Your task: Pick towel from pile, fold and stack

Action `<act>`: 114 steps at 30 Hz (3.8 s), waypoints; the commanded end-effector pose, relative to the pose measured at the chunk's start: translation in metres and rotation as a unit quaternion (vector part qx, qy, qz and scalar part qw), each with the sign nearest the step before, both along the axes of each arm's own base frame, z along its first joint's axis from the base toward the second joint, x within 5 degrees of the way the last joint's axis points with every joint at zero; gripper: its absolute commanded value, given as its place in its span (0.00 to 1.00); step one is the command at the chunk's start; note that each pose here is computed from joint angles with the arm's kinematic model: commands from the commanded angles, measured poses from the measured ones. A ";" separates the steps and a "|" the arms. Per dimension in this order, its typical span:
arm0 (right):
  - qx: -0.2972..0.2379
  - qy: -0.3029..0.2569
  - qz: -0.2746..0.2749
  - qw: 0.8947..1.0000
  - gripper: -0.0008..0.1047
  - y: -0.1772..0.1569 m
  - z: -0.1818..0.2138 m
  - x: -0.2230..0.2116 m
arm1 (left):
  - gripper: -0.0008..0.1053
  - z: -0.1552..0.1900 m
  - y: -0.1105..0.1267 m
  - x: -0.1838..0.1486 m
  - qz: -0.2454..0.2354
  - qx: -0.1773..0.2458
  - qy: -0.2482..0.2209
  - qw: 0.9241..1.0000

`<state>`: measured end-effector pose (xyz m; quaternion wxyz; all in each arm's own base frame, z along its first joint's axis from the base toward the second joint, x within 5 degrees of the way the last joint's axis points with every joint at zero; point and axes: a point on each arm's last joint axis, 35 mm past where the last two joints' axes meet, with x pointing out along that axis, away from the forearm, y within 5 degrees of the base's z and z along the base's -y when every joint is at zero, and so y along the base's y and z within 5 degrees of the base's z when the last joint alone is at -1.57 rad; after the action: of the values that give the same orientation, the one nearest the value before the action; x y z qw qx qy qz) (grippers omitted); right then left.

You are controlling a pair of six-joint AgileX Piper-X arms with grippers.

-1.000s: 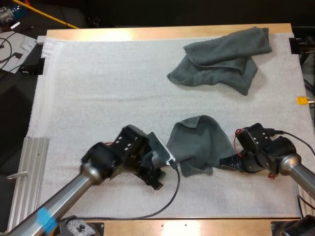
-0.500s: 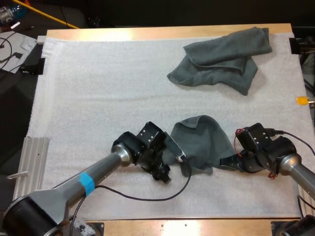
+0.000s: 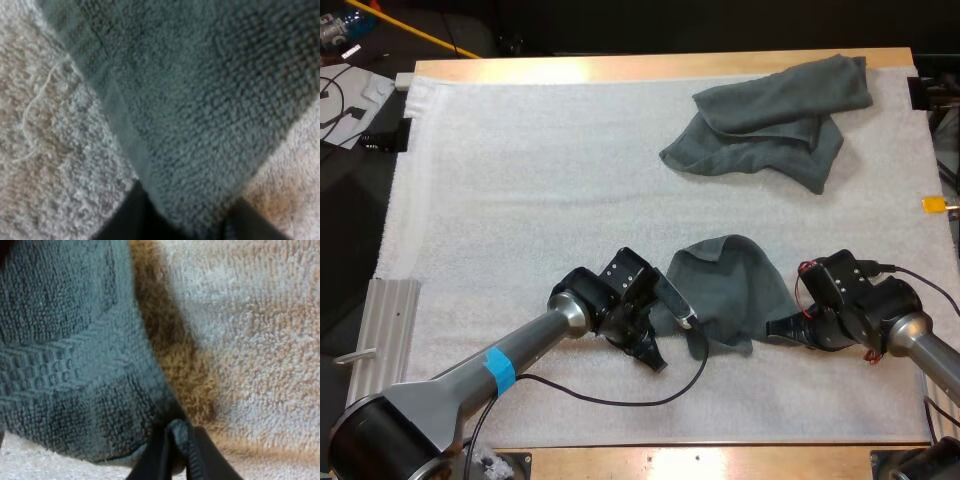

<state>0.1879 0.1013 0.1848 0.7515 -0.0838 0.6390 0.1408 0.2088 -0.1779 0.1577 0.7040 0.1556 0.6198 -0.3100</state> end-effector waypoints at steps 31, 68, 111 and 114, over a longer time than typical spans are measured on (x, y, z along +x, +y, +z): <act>0.156 -0.152 0.020 0.976 0.01 -0.021 0.170 -0.051 | 0.01 0.230 0.054 -0.067 0.007 -0.109 -0.164 0.980; 0.118 -0.098 -0.017 0.988 0.01 0.023 0.091 0.035 | 0.01 0.170 0.042 0.022 0.083 -0.076 -0.138 0.984; 0.107 -0.175 0.034 0.978 0.01 0.041 0.135 0.003 | 0.01 0.197 0.076 0.025 0.138 -0.109 -0.171 0.969; 0.115 -0.190 0.032 0.974 0.01 0.036 0.154 -0.003 | 0.01 0.213 0.082 0.010 0.143 -0.123 -0.177 0.966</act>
<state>0.1915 0.1442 0.3171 0.8490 -0.0437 0.4810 0.2143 0.2359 -0.1017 0.3494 0.8449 0.0466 0.4748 -0.2419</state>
